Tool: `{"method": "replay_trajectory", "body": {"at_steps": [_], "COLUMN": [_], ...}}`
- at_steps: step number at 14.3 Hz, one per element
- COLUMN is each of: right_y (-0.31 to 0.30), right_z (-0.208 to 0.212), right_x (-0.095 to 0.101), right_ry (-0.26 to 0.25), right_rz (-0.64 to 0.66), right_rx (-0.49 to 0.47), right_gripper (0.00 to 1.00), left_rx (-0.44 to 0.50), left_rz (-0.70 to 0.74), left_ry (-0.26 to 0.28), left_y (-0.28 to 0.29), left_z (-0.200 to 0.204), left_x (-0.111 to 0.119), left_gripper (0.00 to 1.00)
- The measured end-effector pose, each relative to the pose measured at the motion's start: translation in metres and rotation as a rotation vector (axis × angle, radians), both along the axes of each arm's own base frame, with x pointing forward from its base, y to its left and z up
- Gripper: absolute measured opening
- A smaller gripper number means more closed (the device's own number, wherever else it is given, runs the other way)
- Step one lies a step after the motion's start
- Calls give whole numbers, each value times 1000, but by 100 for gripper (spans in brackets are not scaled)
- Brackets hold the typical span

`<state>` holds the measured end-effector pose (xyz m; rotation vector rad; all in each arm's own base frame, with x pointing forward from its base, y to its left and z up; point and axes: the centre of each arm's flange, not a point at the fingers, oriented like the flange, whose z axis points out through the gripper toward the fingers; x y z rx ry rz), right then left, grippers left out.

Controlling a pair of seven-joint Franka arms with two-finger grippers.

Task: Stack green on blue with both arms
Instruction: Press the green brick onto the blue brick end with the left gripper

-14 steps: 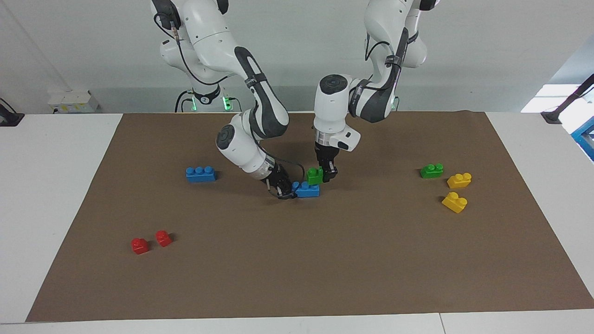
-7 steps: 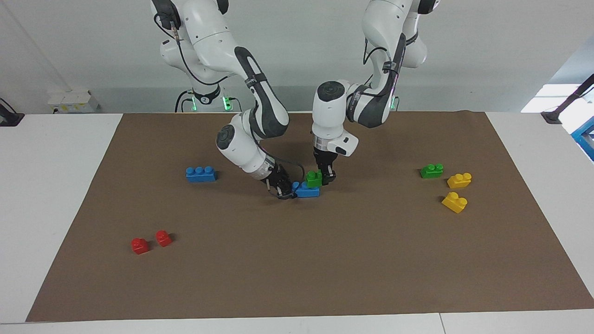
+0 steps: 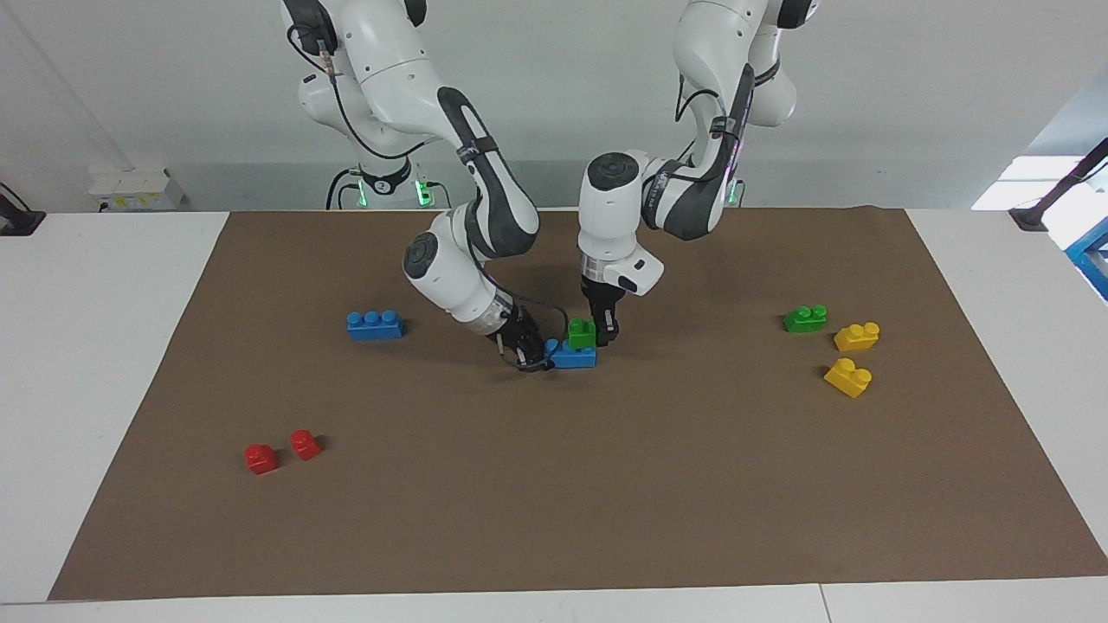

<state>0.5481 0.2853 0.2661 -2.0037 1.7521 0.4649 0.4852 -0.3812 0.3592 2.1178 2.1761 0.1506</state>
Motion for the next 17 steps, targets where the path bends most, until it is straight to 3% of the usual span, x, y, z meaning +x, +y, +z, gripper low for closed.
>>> {"method": "replay_trajectory", "body": {"at_steps": [14,15,17], "right_y": [0,0,0], "right_z": [0,0,0], "right_x": [0,0,0], "right_ry": [-1,-1,-1], "right_rz": [0,0,0], "right_rx": [0,0,0], "right_gripper": [35,35,35], "left_rx": [4,7,17], "left_rz": [-32,-39,-61], "left_ry": [6,9,18], "left_y": [-6,-6,-6], "left_z": [-18,-20,-26], "left_x": [6,6,5], "left_gripper": [35,39,59]}}
